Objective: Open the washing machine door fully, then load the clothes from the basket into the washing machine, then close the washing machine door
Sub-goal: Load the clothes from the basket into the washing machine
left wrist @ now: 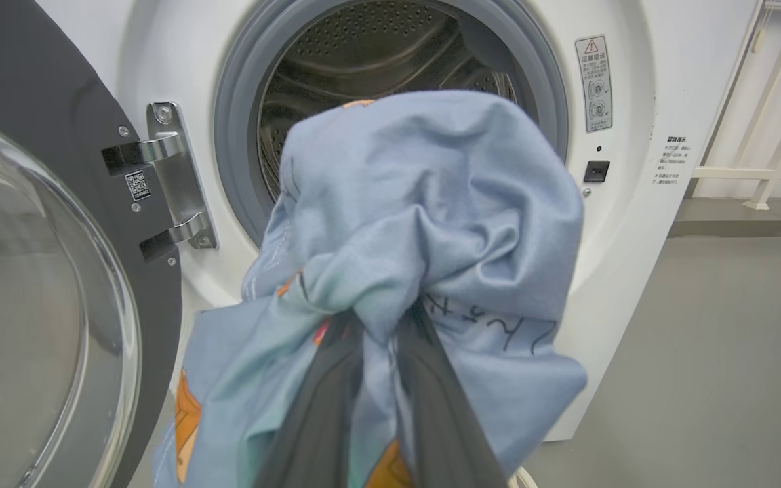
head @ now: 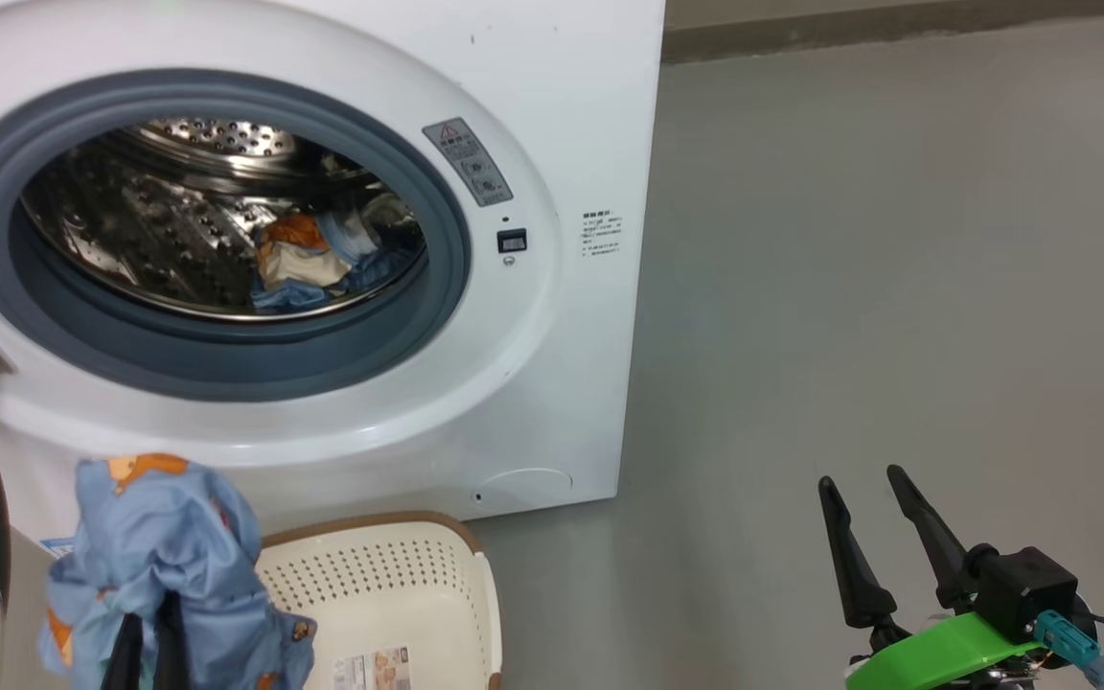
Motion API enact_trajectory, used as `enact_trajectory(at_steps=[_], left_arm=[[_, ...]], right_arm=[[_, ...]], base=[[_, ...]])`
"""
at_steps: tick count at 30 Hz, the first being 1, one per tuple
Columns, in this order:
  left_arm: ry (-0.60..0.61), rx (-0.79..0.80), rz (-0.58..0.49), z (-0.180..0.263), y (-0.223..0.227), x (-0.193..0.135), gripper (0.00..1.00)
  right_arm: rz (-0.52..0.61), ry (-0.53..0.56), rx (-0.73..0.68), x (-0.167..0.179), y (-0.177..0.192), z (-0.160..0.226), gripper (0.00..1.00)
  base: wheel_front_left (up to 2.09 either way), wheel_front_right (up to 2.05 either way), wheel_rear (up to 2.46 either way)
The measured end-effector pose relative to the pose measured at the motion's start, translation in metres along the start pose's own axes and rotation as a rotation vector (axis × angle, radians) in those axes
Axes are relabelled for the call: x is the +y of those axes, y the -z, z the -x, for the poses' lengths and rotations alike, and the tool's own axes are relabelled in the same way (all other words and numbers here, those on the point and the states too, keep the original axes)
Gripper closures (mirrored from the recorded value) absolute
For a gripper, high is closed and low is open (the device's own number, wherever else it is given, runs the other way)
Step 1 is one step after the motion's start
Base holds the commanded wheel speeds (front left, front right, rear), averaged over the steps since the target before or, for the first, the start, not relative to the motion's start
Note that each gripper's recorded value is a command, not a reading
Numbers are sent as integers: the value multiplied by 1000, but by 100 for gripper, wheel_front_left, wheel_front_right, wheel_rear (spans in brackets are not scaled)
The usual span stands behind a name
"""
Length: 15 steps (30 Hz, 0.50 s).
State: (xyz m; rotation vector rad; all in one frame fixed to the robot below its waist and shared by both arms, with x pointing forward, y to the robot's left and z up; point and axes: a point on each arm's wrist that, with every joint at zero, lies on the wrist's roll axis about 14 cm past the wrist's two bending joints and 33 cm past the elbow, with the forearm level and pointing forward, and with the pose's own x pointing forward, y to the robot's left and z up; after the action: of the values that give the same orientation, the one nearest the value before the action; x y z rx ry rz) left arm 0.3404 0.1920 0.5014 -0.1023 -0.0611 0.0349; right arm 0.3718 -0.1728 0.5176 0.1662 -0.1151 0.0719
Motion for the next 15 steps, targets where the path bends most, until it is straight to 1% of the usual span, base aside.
enact_trajectory(at_steps=[8,15], left_arm=[[57,-31,34,-33,-6,-20,100],[114,-108,57,-87,-22,-39,100]], right_arm=[[-2,6,40,-3,15,-8,0],[0,7,52,-6,24,-30,0]], base=[[0,0,0],[0,0,0]])
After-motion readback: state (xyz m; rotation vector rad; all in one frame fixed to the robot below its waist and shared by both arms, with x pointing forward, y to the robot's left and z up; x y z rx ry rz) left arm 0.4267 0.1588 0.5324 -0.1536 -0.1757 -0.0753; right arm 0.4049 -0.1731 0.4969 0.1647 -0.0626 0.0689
